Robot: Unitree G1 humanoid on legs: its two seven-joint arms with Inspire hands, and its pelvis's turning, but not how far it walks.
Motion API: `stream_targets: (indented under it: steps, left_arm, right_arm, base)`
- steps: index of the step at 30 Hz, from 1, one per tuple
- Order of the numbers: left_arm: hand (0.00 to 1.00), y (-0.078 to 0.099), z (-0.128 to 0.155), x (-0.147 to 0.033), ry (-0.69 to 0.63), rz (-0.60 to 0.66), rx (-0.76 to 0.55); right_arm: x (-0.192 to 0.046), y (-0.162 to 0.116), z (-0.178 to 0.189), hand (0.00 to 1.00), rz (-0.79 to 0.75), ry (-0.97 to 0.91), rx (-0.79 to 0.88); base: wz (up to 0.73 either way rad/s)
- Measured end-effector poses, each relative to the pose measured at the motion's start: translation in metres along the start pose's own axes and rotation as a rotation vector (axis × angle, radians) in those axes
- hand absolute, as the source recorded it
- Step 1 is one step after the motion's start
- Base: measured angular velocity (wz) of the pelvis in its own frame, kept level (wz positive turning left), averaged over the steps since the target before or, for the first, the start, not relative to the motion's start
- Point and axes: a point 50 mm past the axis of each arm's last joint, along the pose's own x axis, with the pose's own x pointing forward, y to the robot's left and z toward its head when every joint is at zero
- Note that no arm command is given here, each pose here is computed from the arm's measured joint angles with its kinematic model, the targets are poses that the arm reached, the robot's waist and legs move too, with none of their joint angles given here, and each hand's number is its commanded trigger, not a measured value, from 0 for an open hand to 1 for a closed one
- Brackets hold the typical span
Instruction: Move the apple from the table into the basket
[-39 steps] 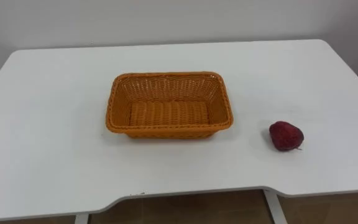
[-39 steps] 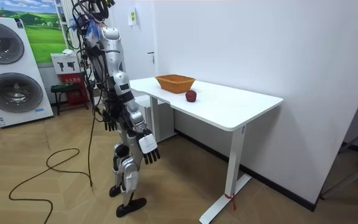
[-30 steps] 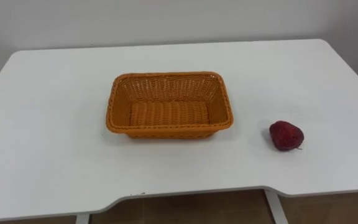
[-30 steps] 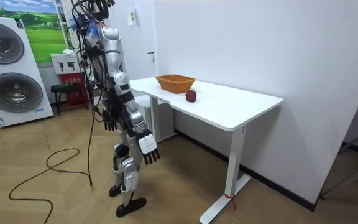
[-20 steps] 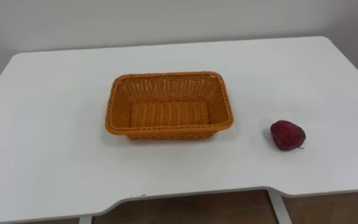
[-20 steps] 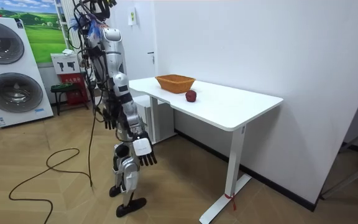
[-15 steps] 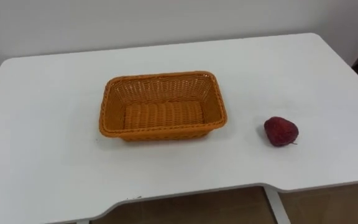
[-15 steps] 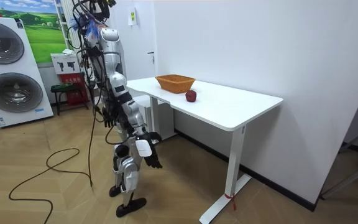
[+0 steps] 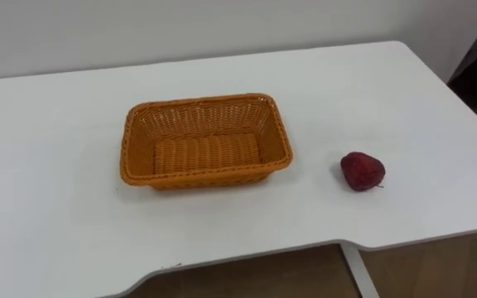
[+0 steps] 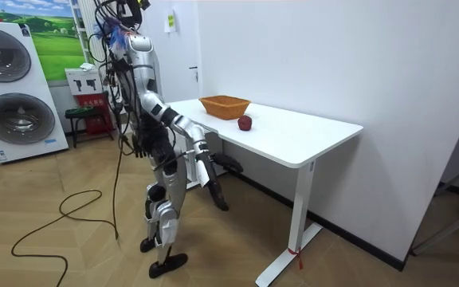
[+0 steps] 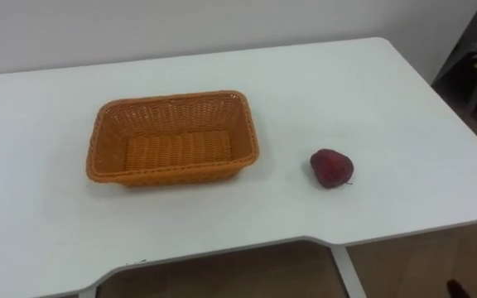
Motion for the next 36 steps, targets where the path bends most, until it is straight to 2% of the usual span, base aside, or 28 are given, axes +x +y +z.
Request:
stream_targets:
  steps: [3,7,11,17,23,32,36]
  left_arm:
    - [0.0,-0.001,0.004,0.0,-0.011,0.008,0.006]
    - [0.0,-0.004,0.007,0.0,-0.032,-0.001,0.034]
    - [0.0,-0.007,0.009,0.0,-0.055,-0.01,0.061]
    - [0.0,-0.011,0.004,-0.001,-0.046,-0.011,0.109]
    - [0.0,-0.018,0.009,-0.001,-0.075,-0.039,0.163]
    - [0.0,-0.02,0.014,-0.001,-0.092,-0.062,0.161]
    - [0.0,-0.02,0.014,-0.001,-0.091,-0.063,0.161]
  right_arm:
    - [-0.017,0.019,0.021,0.0,0.023,-0.156,-0.03]
    - [-0.049,0.046,0.047,0.0,0.105,-0.473,-0.113]
    - [-0.073,0.059,0.053,0.0,0.167,-0.716,-0.205]
    - [-0.099,0.07,0.051,0.0,0.296,-0.911,-0.276]
    - [-0.122,0.086,0.03,0.0,0.55,-0.926,-0.386]
    - [-0.126,0.095,-0.011,0.0,0.883,-0.763,-0.624]
    - [-0.127,0.096,-0.016,0.0,0.952,-0.741,-0.664]
  base:
    - [0.0]
    - [0.02]
    - [0.01]
    - [0.0]
    - [-0.02]
    - [-0.01]
    - [0.0]
